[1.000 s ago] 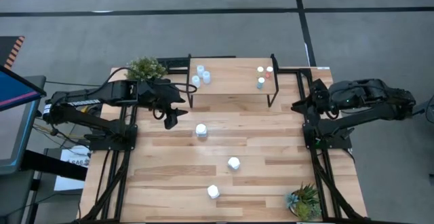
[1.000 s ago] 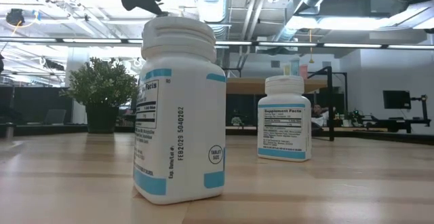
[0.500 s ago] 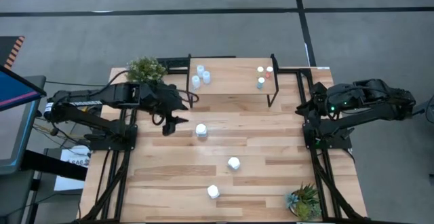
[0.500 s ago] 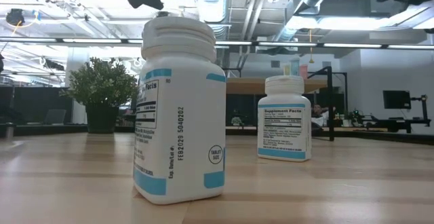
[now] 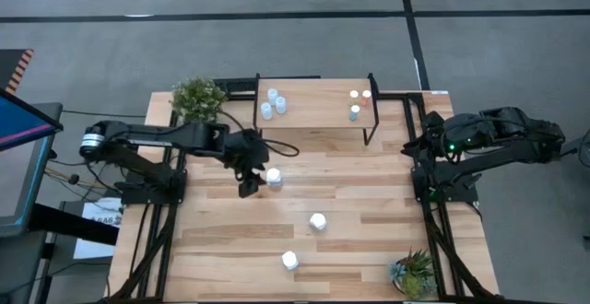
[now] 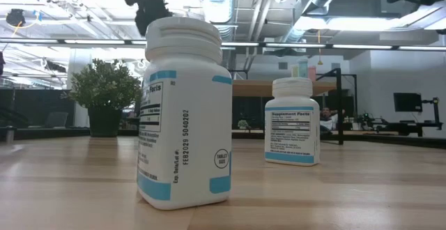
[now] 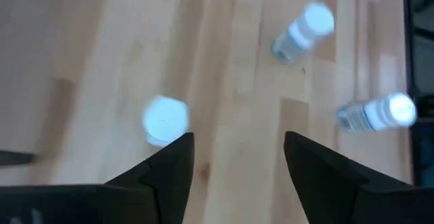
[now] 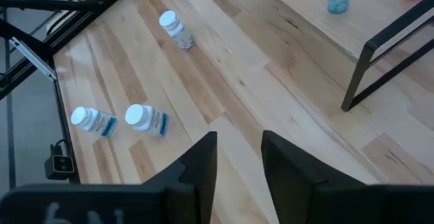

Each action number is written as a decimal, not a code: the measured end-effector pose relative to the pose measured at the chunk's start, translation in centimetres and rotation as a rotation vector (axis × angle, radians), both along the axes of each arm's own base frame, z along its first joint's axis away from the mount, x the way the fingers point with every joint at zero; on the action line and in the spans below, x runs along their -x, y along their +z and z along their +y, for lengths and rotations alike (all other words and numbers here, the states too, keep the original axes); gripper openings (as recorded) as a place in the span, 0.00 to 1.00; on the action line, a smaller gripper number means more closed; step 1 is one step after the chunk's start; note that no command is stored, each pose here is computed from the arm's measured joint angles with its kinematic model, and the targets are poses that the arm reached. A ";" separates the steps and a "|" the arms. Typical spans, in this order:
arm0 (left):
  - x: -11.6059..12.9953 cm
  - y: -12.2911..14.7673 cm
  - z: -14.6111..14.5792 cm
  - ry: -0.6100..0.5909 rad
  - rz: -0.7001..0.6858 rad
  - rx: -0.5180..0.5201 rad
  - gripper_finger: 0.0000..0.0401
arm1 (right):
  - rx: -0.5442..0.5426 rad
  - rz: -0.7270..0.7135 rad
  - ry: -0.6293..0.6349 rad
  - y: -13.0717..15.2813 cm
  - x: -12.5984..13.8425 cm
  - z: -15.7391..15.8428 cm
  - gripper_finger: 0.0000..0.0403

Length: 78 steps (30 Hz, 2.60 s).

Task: Pick and place medicine bottles onto shelf by color
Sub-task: Put the top white pill bottle on the shelf

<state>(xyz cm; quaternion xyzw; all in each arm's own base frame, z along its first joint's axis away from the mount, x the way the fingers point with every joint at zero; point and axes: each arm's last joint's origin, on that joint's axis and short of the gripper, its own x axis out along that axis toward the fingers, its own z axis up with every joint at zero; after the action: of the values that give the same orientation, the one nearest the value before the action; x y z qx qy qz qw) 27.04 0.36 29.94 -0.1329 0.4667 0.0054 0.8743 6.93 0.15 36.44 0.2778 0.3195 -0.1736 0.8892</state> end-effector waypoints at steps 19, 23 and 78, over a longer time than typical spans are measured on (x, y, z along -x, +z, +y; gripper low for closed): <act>-3.3 -5.2 0.7 -0.120 0.199 -0.264 0.74 | -0.025 0.119 -0.038 -0.8 0.9 -0.1 0.64; -4.5 -7.5 0.9 -0.133 0.272 -0.309 0.72 | -0.025 0.119 -0.038 -0.8 0.9 -0.1 0.64; -9.1 9.1 7.2 0.030 -0.174 -0.447 0.35 | -0.097 0.131 -0.113 -1.0 1.1 -0.1 0.63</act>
<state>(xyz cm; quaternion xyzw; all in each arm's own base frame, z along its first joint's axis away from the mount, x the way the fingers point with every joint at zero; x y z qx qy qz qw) 36.12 7.54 39.04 0.0569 0.3747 0.1099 0.9188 5.84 0.04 35.45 0.3263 0.3688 -0.2258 0.8406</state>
